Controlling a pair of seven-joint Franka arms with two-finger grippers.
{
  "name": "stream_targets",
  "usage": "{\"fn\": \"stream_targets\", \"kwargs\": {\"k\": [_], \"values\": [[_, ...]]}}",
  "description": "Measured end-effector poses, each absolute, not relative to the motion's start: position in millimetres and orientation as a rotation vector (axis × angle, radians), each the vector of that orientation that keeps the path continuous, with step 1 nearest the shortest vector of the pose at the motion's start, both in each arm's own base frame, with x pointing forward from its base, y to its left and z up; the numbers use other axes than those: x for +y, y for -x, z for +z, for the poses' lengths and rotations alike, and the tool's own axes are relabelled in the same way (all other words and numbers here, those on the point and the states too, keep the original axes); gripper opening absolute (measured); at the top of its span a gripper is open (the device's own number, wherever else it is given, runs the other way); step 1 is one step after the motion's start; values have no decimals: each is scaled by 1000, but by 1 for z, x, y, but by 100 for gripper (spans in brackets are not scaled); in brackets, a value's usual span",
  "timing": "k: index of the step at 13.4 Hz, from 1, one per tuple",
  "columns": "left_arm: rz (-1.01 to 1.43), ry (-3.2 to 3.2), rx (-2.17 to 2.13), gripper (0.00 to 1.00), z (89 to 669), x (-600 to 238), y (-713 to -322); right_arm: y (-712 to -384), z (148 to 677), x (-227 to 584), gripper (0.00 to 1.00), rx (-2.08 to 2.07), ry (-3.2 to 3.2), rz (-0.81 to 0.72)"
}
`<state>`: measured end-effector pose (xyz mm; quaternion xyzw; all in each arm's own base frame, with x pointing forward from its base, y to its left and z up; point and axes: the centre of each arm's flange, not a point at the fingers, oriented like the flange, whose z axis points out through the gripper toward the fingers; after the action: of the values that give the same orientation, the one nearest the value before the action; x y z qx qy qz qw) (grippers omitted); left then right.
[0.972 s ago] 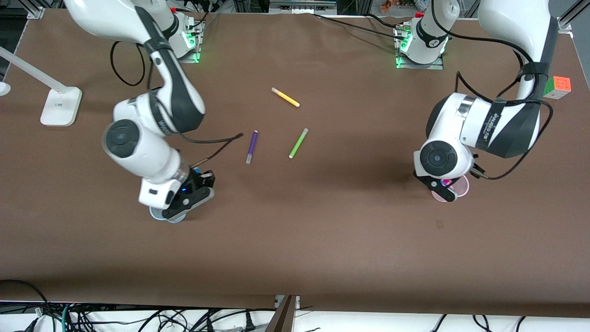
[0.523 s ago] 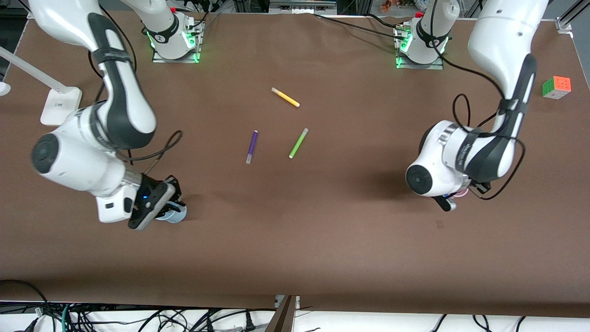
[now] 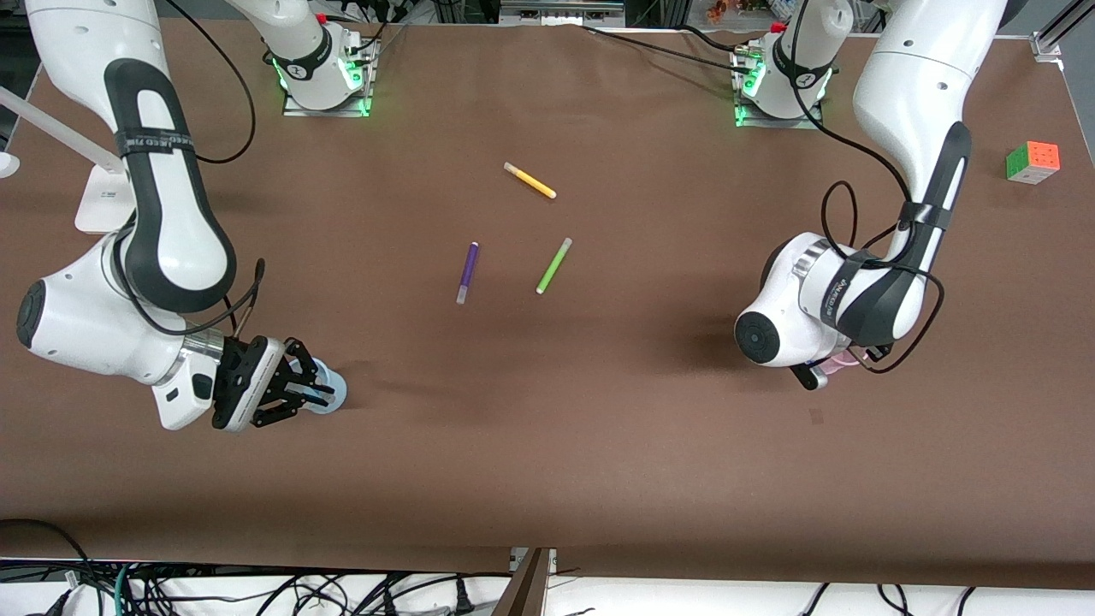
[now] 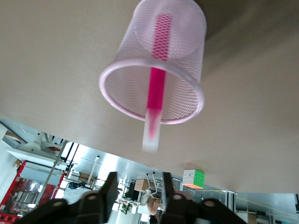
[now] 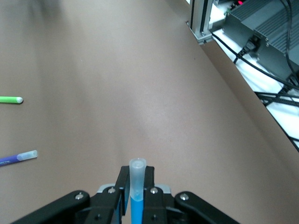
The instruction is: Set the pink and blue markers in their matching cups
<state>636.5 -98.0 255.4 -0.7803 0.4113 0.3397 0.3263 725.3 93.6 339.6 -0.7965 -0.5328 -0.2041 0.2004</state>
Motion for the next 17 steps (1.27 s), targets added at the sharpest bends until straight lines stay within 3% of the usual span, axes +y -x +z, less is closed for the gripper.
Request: {"fn": "stream_targets", "kwargs": {"k": [3, 4, 5, 9, 12, 17], "values": [[813, 2188, 973, 84, 283, -107, -637, -728, 328, 76, 16, -1523, 2180, -611], [765, 2311, 885, 95, 302, -112, -635, -728, 328, 71, 21, -1524, 2181, -616], [717, 2419, 790, 100, 324, -114, -634, -729, 328, 65, 31, -1520, 2185, -619], [452, 2795, 573, 100, 410, -104, -632, -729, 332, 51, 72, -1360, 2271, -569], [234, 3009, 428, 100, 452, -68, -630, -725, 353, 50, 100, -1083, 2477, -368], [59, 3057, 330, 100, 564, -55, -592, -709, 418, 67, 100, -666, 2792, 8]]}}
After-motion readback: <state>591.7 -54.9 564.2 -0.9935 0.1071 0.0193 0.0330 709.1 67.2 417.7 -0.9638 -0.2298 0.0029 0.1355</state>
